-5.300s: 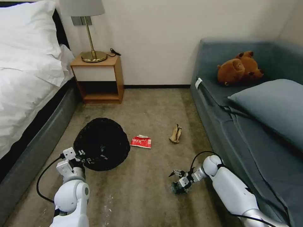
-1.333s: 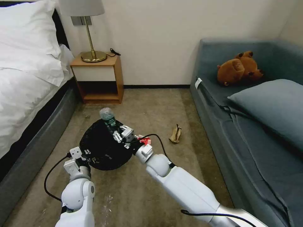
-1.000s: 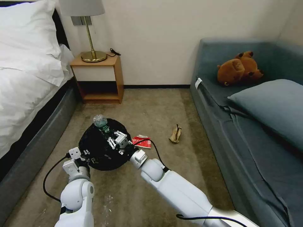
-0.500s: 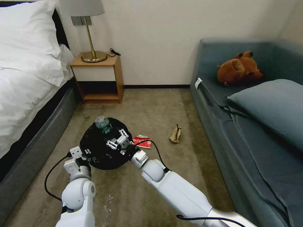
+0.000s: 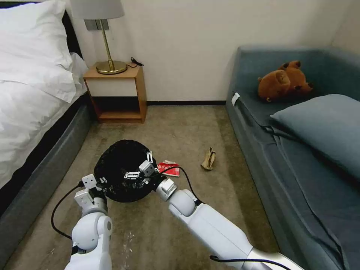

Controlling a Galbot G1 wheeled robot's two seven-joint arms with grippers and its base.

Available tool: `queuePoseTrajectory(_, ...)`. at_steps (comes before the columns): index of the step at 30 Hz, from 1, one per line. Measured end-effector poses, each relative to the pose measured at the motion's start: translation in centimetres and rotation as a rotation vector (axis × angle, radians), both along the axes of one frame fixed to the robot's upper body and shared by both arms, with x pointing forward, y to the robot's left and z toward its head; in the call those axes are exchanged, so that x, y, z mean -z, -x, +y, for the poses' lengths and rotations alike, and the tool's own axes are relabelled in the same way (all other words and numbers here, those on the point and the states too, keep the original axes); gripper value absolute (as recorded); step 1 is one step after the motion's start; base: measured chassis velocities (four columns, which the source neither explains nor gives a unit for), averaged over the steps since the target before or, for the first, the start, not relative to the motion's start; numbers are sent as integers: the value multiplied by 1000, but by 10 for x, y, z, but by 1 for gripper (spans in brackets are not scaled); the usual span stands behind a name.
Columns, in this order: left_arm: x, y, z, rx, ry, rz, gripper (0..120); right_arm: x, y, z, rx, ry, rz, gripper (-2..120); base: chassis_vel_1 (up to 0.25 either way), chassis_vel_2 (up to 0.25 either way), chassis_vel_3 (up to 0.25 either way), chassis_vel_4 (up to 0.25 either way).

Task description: Pick up the trash bin, then pick up the garbage on the floor and place it into the trash bin.

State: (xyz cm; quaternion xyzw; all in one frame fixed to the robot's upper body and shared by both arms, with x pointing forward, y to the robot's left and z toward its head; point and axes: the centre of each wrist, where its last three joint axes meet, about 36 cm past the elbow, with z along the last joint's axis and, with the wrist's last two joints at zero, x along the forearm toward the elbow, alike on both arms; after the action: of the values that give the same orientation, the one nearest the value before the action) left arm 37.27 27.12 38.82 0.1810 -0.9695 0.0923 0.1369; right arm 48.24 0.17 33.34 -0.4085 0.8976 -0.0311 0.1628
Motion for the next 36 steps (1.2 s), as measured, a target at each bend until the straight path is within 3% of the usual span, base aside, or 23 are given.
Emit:
queuePoseTrajectory(9,-3,-5,5,2,-4,-8,2,-33,-17,-55,204,-65,-33,100,0,0,0,0)
queuePoseTrajectory(11,-3,-6,5,3,-2,-8,2,-33,-12,-85,305,-89,-21,100,0,0,0,0)
queuePoseTrajectory(22,0,-6,7,2,9,-3,2,-10,16,-158,582,-154,10,100,0,0,0,0)
queuePoseTrajectory(28,2,-7,9,0,9,-1,2,15,28,-186,665,-154,11,100,0,0,0,0)
queuePoseTrajectory(36,0,-10,9,4,12,-9,2,36,38,-197,672,-137,6,100,0,0,0,0)
